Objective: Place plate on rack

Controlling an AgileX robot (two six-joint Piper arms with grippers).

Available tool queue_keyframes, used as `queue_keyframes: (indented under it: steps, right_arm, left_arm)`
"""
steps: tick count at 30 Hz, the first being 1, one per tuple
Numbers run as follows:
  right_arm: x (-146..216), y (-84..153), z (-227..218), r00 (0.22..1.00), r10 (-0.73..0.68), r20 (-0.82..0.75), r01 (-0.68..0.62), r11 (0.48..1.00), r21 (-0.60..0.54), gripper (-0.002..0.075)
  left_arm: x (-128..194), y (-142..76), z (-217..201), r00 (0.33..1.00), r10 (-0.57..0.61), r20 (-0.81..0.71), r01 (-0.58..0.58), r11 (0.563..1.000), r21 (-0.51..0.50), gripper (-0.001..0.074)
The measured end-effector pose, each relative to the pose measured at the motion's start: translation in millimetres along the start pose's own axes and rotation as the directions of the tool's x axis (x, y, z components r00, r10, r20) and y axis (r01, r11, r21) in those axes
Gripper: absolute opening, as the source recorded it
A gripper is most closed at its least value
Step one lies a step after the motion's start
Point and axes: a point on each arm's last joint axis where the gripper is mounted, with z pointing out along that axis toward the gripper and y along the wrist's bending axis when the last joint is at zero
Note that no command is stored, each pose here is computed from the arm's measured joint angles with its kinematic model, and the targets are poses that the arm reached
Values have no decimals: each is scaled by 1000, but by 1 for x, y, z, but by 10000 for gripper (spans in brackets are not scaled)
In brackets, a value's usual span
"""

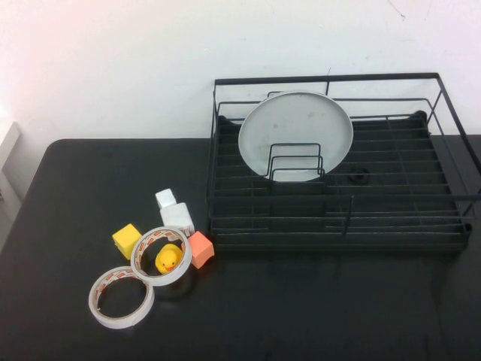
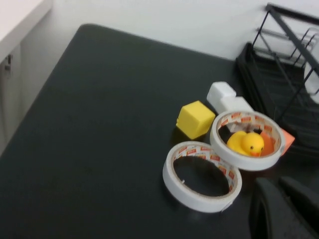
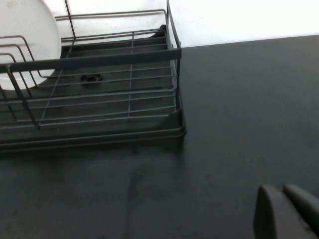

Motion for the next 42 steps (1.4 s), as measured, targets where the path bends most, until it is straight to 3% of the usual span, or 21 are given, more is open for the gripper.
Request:
queue_keyframes:
  steps: [42]
  right_arm:
    - [0, 0, 0, 1000, 0, 0, 0, 1000, 0, 9]
  left_arm:
    - [1, 0, 0, 999, 29, -14, -29, 1000, -2, -1]
